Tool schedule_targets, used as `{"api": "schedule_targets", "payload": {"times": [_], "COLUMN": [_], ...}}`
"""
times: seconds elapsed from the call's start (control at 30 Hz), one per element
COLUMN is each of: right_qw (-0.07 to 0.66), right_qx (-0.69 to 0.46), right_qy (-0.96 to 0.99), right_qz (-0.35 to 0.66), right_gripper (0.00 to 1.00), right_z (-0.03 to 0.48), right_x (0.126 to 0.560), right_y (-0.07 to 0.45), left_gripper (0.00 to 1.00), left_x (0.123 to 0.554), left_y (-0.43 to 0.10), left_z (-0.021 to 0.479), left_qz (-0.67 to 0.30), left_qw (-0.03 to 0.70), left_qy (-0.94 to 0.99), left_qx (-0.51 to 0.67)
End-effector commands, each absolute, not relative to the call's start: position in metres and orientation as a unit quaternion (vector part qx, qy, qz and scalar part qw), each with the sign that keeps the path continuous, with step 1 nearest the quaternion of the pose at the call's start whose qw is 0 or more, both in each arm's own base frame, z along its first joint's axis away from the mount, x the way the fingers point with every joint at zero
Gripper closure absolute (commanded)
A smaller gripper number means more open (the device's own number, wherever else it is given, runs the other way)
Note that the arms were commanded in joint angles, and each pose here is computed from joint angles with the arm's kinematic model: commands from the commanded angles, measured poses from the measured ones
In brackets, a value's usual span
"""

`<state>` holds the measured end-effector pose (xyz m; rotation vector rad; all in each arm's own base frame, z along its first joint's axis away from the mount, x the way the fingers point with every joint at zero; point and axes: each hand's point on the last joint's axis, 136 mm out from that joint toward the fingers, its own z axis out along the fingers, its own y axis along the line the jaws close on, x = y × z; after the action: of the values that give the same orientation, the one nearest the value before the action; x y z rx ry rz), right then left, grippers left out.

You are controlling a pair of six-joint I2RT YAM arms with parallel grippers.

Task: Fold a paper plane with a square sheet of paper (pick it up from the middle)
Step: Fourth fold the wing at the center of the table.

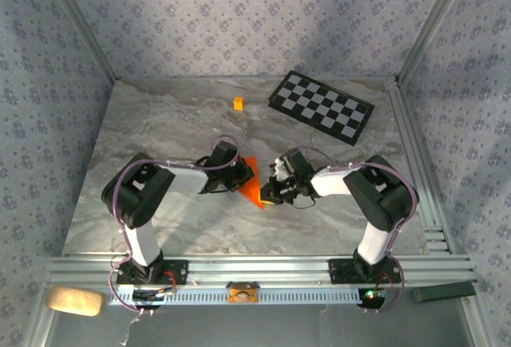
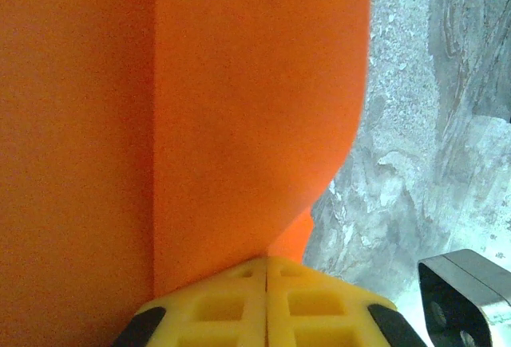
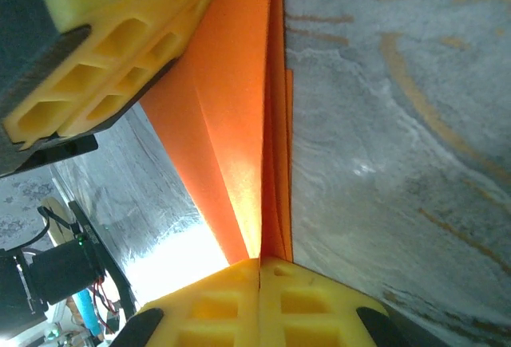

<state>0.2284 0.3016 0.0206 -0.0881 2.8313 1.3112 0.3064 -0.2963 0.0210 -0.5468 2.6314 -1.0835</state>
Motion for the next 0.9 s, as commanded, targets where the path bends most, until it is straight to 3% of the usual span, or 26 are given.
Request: {"api": "schedule_targets", "payload": {"times": [0.0,0.13,0.5,0.87], "right_qw": [-0.035,-0.033,-0.044,-0.065], "right_qx": [-0.038,-0.04,-0.047,-0.044], "right_qy": [0.912,0.913,0.917,0.932], "right_qz": [0.408,0.404,0.393,0.354], "right_gripper": [0.95,0.91,0.96,0.95], "right_z": [0.011,0.016,0.013,-0.005], "right_x": [0.2,0.2,0.193,0.181], "right_y": [0.295,0.294,0.292,0.283], "left_gripper": [0.93,0.93,0.93,0.94], "left_x": [0.298,0.298,0.297,0.297], "left_y": [-0.28,-0.28,-0.28,-0.279], "left_z": [0.003,0.003,0.002,0.001], "left_qz": [-0.334,-0.334,-0.334,-0.333], "left_qw": [0.116,0.116,0.115,0.115], "left_qy": [0.913,0.913,0.913,0.912], "left_qx": [-0.204,-0.205,-0.206,-0.209]}}
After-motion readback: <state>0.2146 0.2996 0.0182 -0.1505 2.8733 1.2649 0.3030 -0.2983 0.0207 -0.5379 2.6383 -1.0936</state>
